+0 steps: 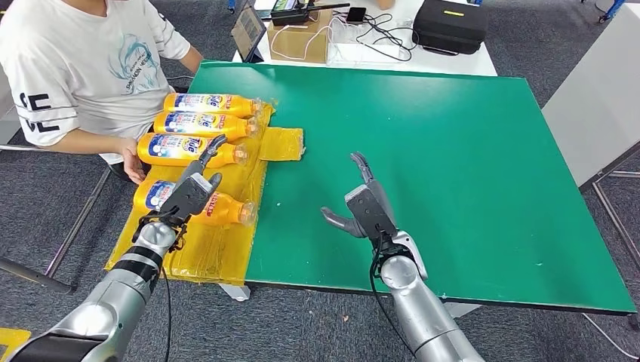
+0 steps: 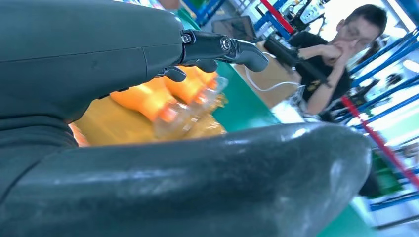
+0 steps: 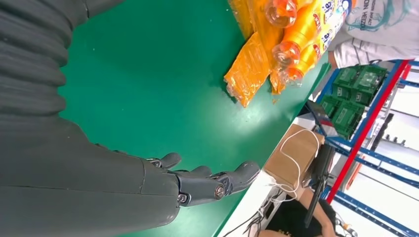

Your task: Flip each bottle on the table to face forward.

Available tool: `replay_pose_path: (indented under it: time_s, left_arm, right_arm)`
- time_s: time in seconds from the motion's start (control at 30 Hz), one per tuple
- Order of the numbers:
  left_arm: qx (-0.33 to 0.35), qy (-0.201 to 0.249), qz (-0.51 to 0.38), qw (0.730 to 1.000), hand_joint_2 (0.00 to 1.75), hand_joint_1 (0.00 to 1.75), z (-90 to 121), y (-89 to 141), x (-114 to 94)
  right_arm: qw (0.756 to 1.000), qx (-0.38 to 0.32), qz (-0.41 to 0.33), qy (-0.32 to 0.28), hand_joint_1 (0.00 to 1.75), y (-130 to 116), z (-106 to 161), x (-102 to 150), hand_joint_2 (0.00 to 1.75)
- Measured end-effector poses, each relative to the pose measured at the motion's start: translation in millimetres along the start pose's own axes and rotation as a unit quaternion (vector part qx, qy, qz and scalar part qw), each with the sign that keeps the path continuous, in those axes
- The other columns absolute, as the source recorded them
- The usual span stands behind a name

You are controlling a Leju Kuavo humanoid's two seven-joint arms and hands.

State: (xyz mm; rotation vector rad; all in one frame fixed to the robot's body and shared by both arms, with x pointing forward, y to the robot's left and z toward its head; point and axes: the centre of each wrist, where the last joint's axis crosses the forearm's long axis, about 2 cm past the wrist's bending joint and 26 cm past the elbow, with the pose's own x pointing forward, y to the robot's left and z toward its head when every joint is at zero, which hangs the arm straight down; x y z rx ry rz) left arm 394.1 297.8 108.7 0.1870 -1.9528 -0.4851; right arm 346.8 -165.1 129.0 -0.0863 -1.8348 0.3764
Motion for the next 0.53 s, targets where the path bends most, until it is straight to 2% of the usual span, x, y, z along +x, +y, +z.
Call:
replay_pose_path:
  time_s: [0.1, 0.23, 0.4, 0.53]
  left_arm:
    - [0.021, 0.000, 0.062, 0.998, 0.00, 0.00, -5, -10, 8]
    - [0.038, 0.000, 0.107, 0.994, 1.75, 0.00, -12, -21, 18]
    - [0.047, 0.000, 0.170, 0.984, 1.75, 0.00, -17, -36, 29]
    - [0.066, 0.019, 0.213, 0.975, 1.75, 0.00, -21, -52, 38]
  right_arm:
    - [1.000, -0.003, -0.001, 0.001, 0.00, 1, 2, -1, 1.75]
    - [1.000, -0.004, -0.004, 0.000, 0.00, 3, 4, 0, 1.75]
    - [1.000, -0.009, -0.023, -0.011, 0.00, 8, 3, 4, 1.75]
    - [0.998, -0.023, -0.054, -0.026, 0.00, 17, 0, 12, 1.75]
